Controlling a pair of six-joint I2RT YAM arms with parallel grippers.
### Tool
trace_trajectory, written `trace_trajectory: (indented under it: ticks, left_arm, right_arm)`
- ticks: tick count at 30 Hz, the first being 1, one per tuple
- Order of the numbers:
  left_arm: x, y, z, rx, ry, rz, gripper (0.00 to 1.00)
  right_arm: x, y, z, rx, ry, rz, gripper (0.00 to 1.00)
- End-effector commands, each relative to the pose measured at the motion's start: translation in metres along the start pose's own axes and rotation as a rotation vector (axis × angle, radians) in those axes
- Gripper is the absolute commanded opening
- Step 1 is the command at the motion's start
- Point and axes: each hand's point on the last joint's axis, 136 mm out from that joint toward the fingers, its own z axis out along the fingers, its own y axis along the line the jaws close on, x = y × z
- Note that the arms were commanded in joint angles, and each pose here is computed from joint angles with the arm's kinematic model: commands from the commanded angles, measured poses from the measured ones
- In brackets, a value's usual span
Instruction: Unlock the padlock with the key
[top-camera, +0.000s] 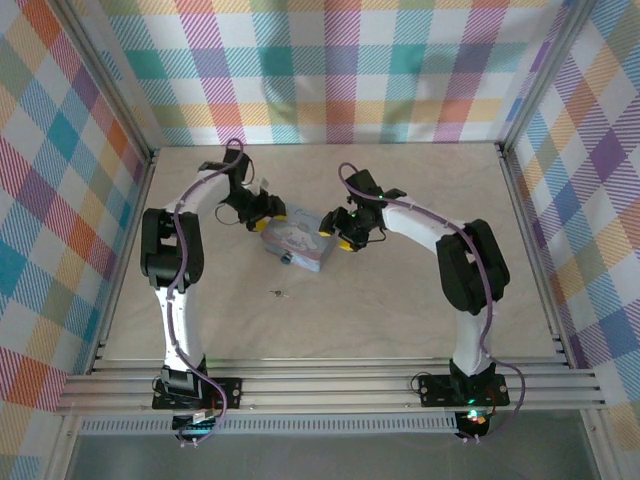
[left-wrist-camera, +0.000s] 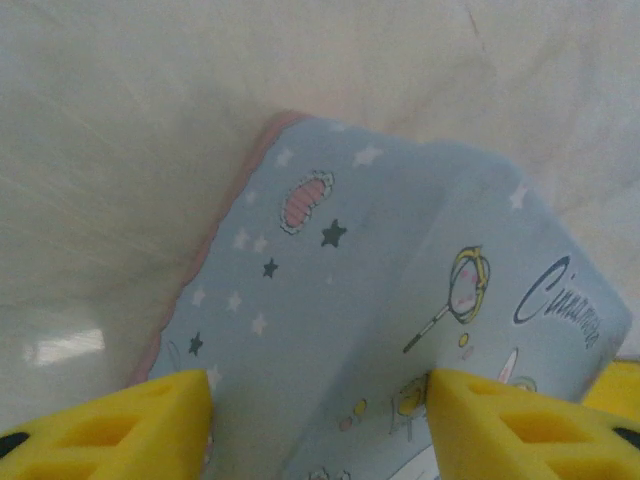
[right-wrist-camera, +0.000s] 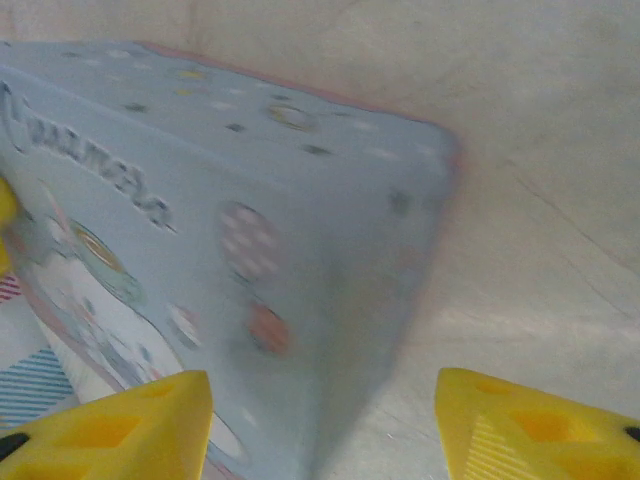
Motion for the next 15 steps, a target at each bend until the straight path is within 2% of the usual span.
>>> trace_trajectory:
  ticks: [1,5,10,15]
  left_arm:
    - [0.017,-0.017,0.005,0.036,0.021,-0.032,0.56]
    - [0.026,-0.024,0.009,0.031,0.026,-0.059,0.49]
    - [0.031,-0.035,0.016,0.043,0.008,-0.106,0.42]
    - [0.03,-0.055,0.025,0.049,-0.03,-0.123,0.4]
  right_arm:
    - [-0.012,0.023,0.001,-0.098,0.009,-0.053,0.55]
    - [-0.02,0.019,0.004,-0.119,0.028,-0.032,0.48]
    - [-0.035,0.003,-0.003,-0.115,0.031,-0.01,0.47]
    - [-0.055,-0.004,-0.018,-0.119,0.005,-0.027,0.48]
